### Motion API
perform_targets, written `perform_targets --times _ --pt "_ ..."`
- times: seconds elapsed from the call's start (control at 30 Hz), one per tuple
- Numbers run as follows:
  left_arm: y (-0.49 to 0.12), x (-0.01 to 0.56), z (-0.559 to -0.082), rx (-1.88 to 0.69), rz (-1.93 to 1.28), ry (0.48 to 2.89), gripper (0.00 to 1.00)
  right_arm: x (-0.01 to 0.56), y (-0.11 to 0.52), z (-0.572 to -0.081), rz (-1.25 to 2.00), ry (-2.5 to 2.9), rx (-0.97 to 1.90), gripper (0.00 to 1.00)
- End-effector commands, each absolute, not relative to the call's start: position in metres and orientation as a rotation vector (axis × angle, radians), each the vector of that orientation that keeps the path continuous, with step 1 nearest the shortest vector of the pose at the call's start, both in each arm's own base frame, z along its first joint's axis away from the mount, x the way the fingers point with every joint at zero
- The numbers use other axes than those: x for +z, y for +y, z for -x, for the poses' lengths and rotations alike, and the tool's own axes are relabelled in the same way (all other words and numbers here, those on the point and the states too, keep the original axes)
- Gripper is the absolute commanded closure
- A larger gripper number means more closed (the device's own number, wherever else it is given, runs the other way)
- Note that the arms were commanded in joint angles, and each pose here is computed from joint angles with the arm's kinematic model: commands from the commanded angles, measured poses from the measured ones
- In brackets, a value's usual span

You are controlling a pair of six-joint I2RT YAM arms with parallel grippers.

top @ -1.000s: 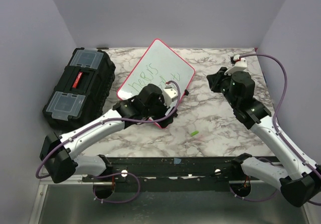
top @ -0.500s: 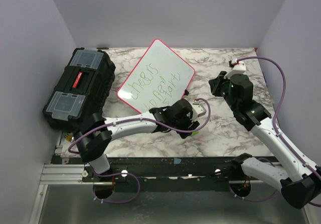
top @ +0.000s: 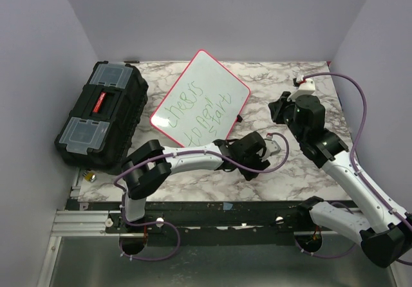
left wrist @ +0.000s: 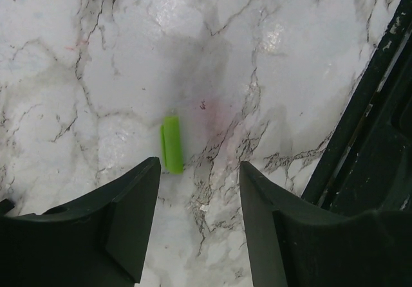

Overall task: Write a sentence on the whiteboard
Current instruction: Close the whiteboard marker at the center of the board.

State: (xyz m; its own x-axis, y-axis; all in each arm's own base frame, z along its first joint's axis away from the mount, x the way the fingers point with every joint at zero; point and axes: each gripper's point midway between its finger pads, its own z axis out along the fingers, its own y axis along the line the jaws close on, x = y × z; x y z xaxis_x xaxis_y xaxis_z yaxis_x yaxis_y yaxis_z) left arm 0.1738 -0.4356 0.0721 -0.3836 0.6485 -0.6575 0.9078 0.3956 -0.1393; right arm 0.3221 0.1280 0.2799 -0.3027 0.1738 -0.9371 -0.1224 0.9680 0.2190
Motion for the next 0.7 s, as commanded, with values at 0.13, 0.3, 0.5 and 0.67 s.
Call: perform_targets --times 0.13,0.3,0.5,0.67 --pt "-0.431 0.051 -0.181 -0.557 -1.349 2.195 0.49 0.274 0.124 -0.321 -0.028 1.872 0.257 0.99" --pt "-0.430 0.043 -0.182 -0.529 -1.368 2.204 0.50 0.272 0.126 -0.322 -0.025 1.879 0.260 0.99" --pt "-0.435 0.037 -0.184 -0.523 -1.385 2.210 0.52 0.271 0.127 -0.322 -0.026 1.880 0.263 0.99" --pt "-0.437 0.030 -0.184 -0.510 -1.402 2.226 0.55 0.270 0.126 -0.322 -0.025 1.882 0.263 0.99"
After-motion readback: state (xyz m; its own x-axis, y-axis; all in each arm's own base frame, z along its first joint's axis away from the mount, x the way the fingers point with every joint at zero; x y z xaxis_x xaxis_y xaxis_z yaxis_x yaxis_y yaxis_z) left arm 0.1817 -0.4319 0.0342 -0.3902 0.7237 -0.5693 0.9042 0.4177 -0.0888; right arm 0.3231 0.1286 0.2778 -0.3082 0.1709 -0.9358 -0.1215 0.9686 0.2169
